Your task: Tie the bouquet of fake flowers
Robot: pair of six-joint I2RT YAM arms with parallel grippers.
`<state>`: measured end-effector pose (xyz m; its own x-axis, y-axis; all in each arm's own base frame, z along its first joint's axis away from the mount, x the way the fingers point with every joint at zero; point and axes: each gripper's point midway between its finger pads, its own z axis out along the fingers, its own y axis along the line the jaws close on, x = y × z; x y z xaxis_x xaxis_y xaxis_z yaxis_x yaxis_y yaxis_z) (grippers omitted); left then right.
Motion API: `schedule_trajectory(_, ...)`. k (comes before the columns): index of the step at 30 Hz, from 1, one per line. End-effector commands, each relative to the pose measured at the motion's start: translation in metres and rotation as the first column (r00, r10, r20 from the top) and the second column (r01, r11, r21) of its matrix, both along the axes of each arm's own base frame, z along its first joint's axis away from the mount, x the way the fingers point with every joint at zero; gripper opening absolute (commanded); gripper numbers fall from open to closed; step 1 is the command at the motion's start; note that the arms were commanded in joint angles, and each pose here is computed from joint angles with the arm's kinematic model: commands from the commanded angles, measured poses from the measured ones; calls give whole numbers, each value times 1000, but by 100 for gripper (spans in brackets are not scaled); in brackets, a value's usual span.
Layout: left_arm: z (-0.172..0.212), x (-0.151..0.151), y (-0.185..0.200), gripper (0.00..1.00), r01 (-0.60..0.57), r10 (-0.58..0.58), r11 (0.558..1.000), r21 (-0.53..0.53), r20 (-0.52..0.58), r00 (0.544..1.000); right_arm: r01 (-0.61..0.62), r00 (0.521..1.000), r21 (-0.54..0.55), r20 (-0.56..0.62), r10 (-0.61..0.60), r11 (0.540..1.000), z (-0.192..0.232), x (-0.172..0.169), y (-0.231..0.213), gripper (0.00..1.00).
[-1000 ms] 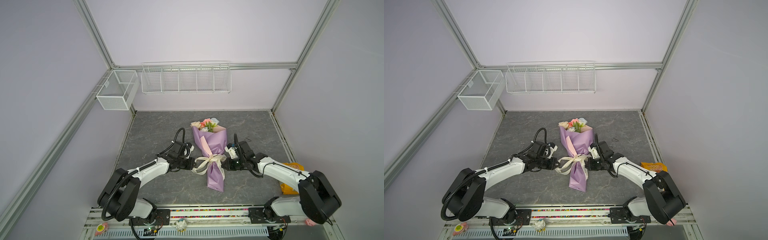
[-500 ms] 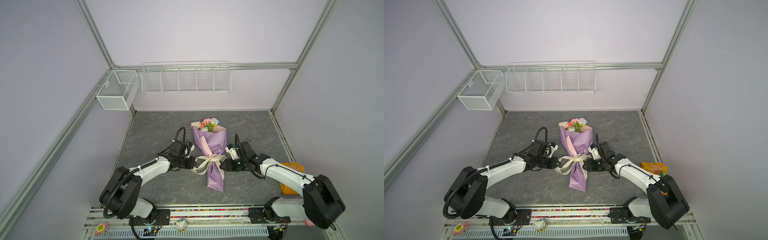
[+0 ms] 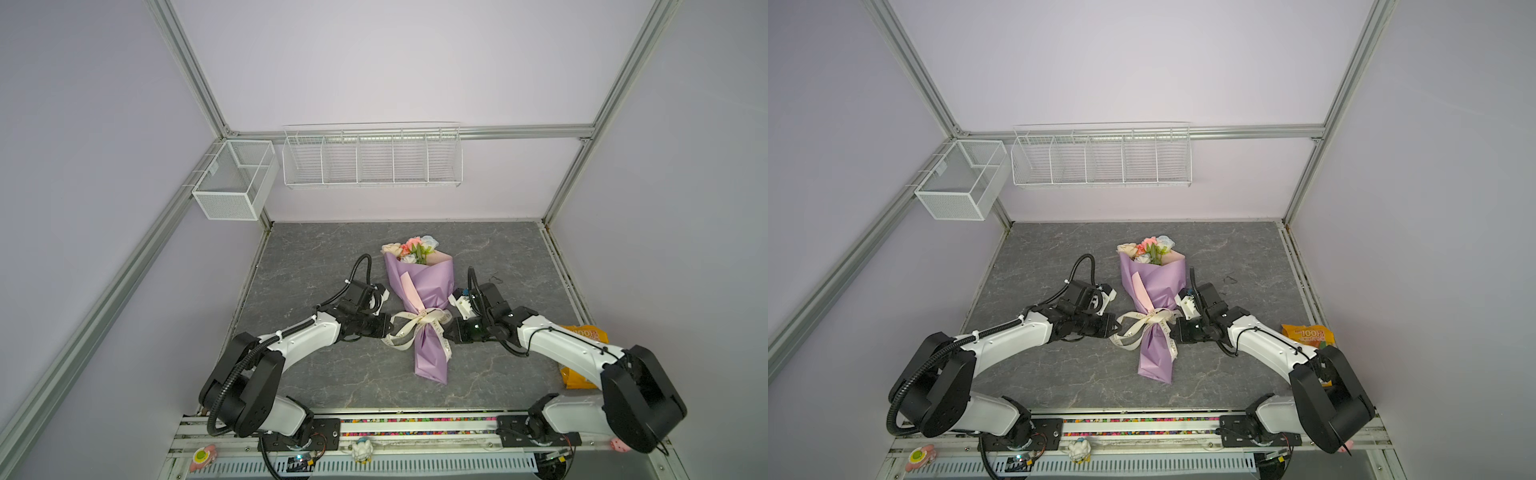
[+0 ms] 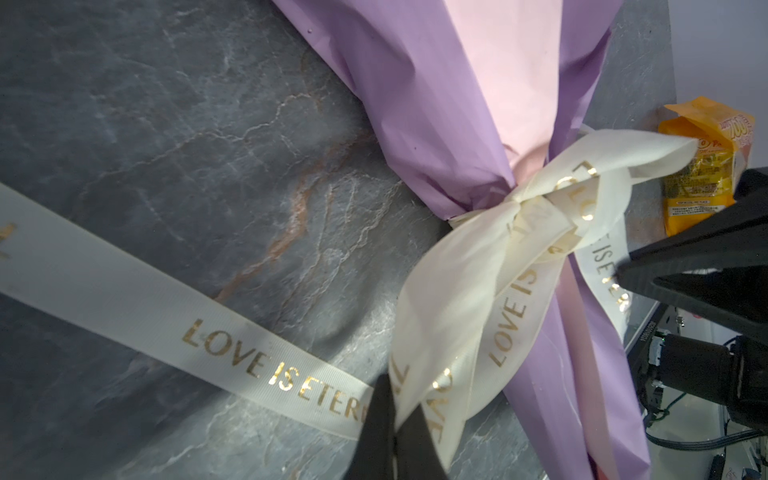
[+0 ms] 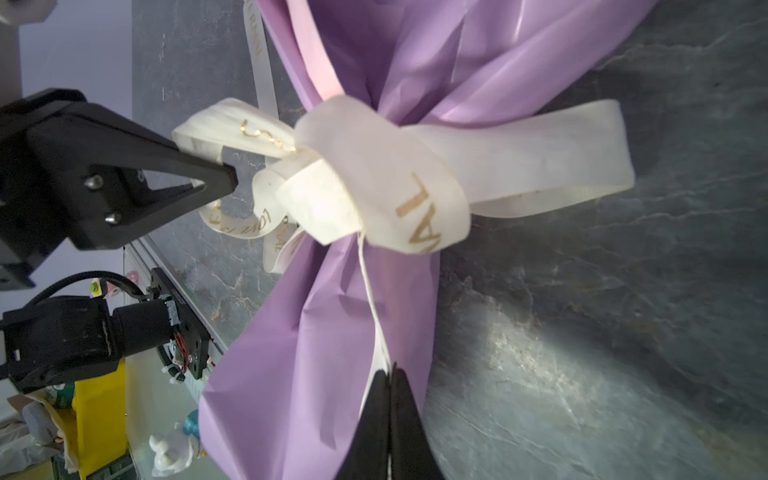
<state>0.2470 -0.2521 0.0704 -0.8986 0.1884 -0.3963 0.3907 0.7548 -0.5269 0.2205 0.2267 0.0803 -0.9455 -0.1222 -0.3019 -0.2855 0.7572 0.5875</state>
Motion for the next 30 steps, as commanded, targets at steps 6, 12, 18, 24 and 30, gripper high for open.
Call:
schedule_trajectory(6, 11, 9, -5, 0, 9, -9, 1000, -11, 26, 1000, -76, 994, 43, -71, 79, 996, 0, -40, 0, 6)
schedule_trajectory(12, 12, 12, -8, 0, 9, -9, 1000, -19, 26, 1000, -136, 985, 56, -97, 141, 989, 1, -69, 0, 6)
schedule_trajectory(18, 11, 12, -8, 0, 13, -13, 1000, -16, 23, 1000, -220, 968, 85, -102, 228, 972, 9, -81, 5, 10)
schedule_trajectory(24, 11, 11, -7, 0, 17, -16, 1000, -12, 22, 1000, -82, 992, -130, 87, 94, 988, 30, -42, -27, 48)
schedule_trajectory(30, 12, 11, -8, 0, 27, -27, 1000, -7, 25, 999, 193, 908, -287, 415, -60, 938, 54, 29, -80, 57)
